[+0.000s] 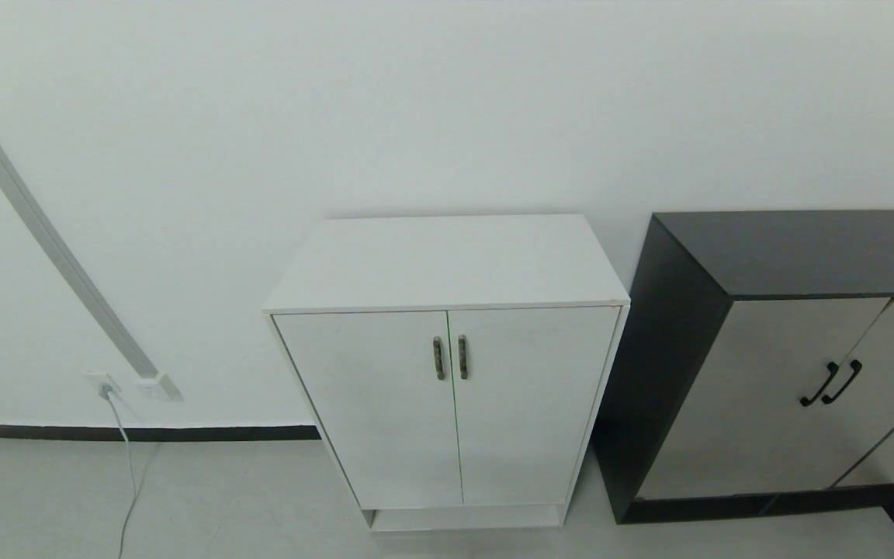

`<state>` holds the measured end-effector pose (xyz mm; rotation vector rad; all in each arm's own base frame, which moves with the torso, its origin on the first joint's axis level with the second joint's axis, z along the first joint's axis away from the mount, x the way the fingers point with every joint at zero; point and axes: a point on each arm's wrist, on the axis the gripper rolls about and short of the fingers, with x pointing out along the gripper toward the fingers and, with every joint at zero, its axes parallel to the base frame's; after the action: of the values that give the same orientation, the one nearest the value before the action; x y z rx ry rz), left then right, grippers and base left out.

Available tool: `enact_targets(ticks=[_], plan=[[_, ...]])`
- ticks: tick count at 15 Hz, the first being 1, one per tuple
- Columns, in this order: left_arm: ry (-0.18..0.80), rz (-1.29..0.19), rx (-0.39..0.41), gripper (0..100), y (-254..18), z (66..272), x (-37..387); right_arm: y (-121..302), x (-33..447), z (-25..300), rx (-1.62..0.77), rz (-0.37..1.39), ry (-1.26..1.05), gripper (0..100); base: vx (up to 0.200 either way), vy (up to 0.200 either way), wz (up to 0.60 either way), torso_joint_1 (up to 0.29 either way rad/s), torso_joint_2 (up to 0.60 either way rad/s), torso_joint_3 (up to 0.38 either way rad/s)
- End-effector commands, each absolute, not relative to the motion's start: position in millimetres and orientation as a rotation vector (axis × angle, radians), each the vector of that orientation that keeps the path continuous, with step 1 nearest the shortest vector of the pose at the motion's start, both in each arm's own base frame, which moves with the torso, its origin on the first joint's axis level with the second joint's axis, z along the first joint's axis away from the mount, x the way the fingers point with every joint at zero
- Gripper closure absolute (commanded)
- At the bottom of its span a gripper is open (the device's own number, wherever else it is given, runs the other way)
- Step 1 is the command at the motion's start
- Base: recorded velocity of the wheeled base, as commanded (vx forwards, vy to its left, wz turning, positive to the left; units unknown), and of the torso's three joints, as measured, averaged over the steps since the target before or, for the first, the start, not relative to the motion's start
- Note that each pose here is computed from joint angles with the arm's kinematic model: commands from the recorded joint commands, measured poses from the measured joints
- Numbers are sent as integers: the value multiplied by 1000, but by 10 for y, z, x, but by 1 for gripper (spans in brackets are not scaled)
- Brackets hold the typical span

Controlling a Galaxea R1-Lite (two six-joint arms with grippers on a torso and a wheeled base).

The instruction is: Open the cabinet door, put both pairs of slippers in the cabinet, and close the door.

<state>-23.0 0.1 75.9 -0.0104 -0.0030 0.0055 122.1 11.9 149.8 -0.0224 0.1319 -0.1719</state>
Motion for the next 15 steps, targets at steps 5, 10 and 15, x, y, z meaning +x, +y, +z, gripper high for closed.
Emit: enact_targets(ticks=[5,10,15], plan=[[-2,6,-11,100,1,759,-229,-17,183,1376,36,-51,80,100,0,0,0,0,0,0],[-2,6,-11,100,1,759,-229,-5,3,973,51,125,131,100,0,0,0,0,0,0],[-2,6,-9,100,1,759,-229,-13,-57,850,41,131,152,100,0,0,0,0,0,0]])
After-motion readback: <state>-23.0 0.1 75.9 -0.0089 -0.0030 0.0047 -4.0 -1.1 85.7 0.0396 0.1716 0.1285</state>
